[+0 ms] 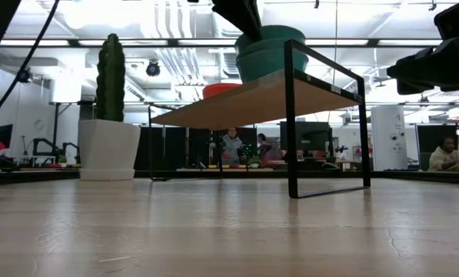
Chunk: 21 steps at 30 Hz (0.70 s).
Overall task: Pick & Place Mini bowls
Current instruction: Stack the blue patterned bowl on top of the blue patterned bowl on the shelf
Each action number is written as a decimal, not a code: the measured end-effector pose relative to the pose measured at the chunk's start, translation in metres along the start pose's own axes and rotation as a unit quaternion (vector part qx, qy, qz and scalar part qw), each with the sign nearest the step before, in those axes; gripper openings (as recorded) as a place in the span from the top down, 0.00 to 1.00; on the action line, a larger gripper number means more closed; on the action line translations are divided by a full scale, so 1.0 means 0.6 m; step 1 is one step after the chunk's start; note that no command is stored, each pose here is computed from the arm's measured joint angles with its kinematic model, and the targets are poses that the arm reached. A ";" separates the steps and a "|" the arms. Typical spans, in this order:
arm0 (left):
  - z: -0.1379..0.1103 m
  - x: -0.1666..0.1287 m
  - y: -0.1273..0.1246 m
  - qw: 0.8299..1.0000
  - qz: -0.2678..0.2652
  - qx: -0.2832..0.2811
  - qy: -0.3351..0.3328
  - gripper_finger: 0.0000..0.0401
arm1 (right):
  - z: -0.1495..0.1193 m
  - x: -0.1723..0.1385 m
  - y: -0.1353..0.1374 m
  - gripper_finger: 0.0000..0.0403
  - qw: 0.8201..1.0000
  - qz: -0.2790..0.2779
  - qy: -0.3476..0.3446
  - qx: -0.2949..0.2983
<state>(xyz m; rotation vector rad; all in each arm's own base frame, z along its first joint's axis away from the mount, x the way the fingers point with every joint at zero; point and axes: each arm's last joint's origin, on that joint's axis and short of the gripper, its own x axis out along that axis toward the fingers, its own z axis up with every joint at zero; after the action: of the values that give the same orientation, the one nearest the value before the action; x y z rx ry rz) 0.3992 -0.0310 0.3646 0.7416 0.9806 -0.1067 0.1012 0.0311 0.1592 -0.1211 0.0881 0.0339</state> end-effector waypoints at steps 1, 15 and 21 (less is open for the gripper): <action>0.000 0.001 0.001 1.000 0.003 -0.002 -0.002 0.95 | 0.000 0.000 0.000 0.98 1.000 0.000 0.000 0.000; -0.001 0.006 0.001 1.000 0.008 -0.013 0.002 0.94 | 0.000 0.000 0.000 0.98 1.000 0.000 0.000 0.000; -0.002 0.003 0.001 1.000 0.009 -0.020 0.003 0.94 | 0.000 0.000 0.000 0.98 1.000 0.000 0.000 0.000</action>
<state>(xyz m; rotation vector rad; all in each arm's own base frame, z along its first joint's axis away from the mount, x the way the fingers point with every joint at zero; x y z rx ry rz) 0.3997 -0.0292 0.3630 0.7153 0.9793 -0.0691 0.1012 0.0311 0.1592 -0.1218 0.0881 0.0336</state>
